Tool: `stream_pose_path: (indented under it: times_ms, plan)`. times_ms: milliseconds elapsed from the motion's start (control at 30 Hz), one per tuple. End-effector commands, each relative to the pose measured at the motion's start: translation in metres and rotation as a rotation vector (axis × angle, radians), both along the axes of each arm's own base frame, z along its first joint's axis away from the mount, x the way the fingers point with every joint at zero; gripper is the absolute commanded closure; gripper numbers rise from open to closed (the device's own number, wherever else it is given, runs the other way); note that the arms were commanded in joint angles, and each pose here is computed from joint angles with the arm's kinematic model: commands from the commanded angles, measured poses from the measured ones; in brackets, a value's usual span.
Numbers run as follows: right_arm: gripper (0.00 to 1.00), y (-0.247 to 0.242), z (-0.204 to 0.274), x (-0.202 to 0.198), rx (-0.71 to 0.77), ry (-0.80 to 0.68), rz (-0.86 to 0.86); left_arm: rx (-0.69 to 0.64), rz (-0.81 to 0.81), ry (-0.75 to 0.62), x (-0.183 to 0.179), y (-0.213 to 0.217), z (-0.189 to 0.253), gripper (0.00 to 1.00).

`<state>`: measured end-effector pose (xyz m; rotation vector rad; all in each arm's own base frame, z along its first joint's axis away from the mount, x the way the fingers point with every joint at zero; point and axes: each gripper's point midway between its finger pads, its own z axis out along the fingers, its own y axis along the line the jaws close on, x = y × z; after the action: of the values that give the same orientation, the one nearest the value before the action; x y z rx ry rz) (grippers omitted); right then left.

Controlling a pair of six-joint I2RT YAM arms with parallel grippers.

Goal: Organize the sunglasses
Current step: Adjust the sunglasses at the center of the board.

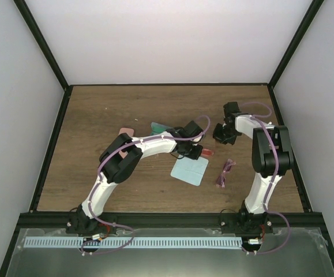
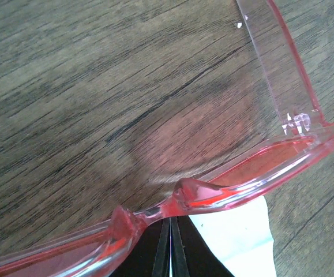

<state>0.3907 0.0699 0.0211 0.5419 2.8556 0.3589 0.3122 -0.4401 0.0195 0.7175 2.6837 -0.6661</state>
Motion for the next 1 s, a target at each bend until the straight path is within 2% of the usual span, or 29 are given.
stream_pose_path:
  times_ms: [0,167,233,667,867,967]
  plan:
    - [0.90,-0.006,0.015,-0.004,-0.052,-0.014,-0.009,0.080,0.008,0.043,-0.006,0.015,-0.030,0.96]
    - [0.65,-0.003,0.037,0.004,-0.039,-0.065,-0.001,0.075,0.008,0.032,-0.007,0.018,-0.023,0.96]
    - [0.60,-0.001,0.033,0.007,-0.036,-0.057,0.005,0.074,0.009,0.029,-0.007,0.019,-0.021,0.96]
    - [0.63,0.024,0.004,-0.001,0.003,0.014,0.094,0.067,0.017,0.026,-0.007,0.019,-0.017,0.96]
    - [0.74,0.021,-0.002,-0.008,-0.016,0.044,0.100,0.066,0.019,0.023,-0.006,0.019,-0.015,0.96]
    - [0.75,0.018,-0.004,-0.012,-0.040,0.059,0.123,0.064,0.020,0.018,-0.006,0.018,-0.013,0.96]
